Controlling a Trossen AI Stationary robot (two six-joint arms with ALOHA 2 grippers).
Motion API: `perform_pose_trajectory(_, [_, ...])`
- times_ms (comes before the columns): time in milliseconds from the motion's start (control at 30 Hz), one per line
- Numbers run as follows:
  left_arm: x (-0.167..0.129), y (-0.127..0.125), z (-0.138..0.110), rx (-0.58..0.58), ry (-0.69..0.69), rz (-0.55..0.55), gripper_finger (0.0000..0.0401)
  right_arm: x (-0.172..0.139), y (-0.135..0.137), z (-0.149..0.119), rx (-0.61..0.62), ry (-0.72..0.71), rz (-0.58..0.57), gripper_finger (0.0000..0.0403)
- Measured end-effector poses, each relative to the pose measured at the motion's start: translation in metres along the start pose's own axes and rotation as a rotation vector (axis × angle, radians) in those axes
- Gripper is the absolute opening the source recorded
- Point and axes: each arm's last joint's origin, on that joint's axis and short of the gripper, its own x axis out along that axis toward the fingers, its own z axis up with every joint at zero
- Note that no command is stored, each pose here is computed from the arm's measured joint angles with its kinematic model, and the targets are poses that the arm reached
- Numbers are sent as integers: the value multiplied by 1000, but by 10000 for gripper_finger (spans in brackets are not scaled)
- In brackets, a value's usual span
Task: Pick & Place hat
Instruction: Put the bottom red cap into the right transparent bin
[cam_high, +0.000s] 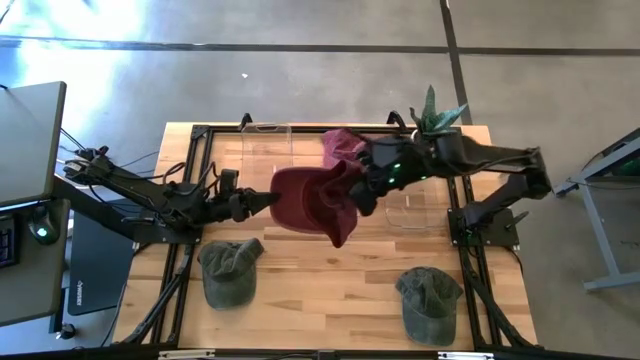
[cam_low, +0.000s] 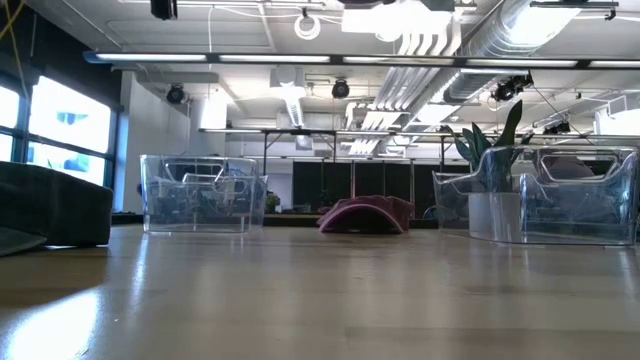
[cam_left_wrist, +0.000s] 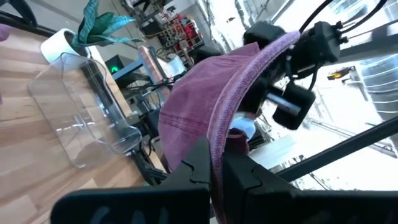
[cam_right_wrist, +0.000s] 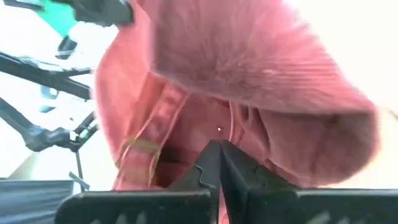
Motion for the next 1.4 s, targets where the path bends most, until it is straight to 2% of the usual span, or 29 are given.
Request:
perform_pose_trajectory(100, [0, 0, 0, 2, 0, 4, 0, -19, -2, -2, 6, -12, 11, 0])
perform_pose_trajectory(200, [0, 0, 0, 8, 0, 5, 0, -30, -6, -13, 4, 72, -21, 0])
perform_pose_trajectory(267, [0, 0, 0, 11, 0, 5, 0, -30, -4, -20, -23, 121, -29, 0])
perform_pose_trajectory(367, [0, 1, 0, 12, 0, 6, 0, -17, 7, -22, -71, 143, 52, 0])
perform_pose_trajectory(467, [0, 1, 0, 10, 0, 6, 0, 9, 17, -18, -122, 107, 87, 0])
perform_pose_trajectory(533, [0, 1, 0, 4, 1, 5, 0, 31, 17, -14, -144, 58, 18, 0])
perform_pose_trajectory(600, [1, 1, -2, 4, 6, 3, 0, 53, 13, -10, -169, -23, -100, 0])
perform_pose_trajectory(667, [1, 1, -2, 0, 7, 1, 0, 64, 13, -7, -207, -99, -168, 0])
perform_pose_trajectory(733, [1, -1, -1, -12, 3, -15, 0, 64, 18, -4, -248, -150, -138, 0])
perform_pose_trajectory(833, [1, -3, 0, -21, 2, -32, 0, 44, 28, -8, -326, -142, -33, 0])
perform_pose_trajectory(933, [1, -3, 0, -23, -1, -36, 0, 13, 33, -15, -435, -118, 43, 0])
perform_pose_trajectory(1133, [1, -3, 0, -41, 3, -39, 0, -40, 31, -33, -742, -14, 209, 2])
perform_pose_trajectory(1200, [1, -3, 0, -50, 15, -46, 0, -48, 29, -38, -865, 17, 239, 11])
perform_pose_trajectory(1267, [1, -4, -1, -56, 28, -54, 0, -50, 25, -43, -966, 65, 218, 29])
perform_pose_trajectory(1333, [1, -4, -1, -78, 32, -55, 0, -48, 22, -48, -1082, 117, 201, 57])
perform_pose_trajectory(1400, [1, -4, -1, -105, 33, -55, 0, -42, 22, -52, -1248, 158, 203, 94])
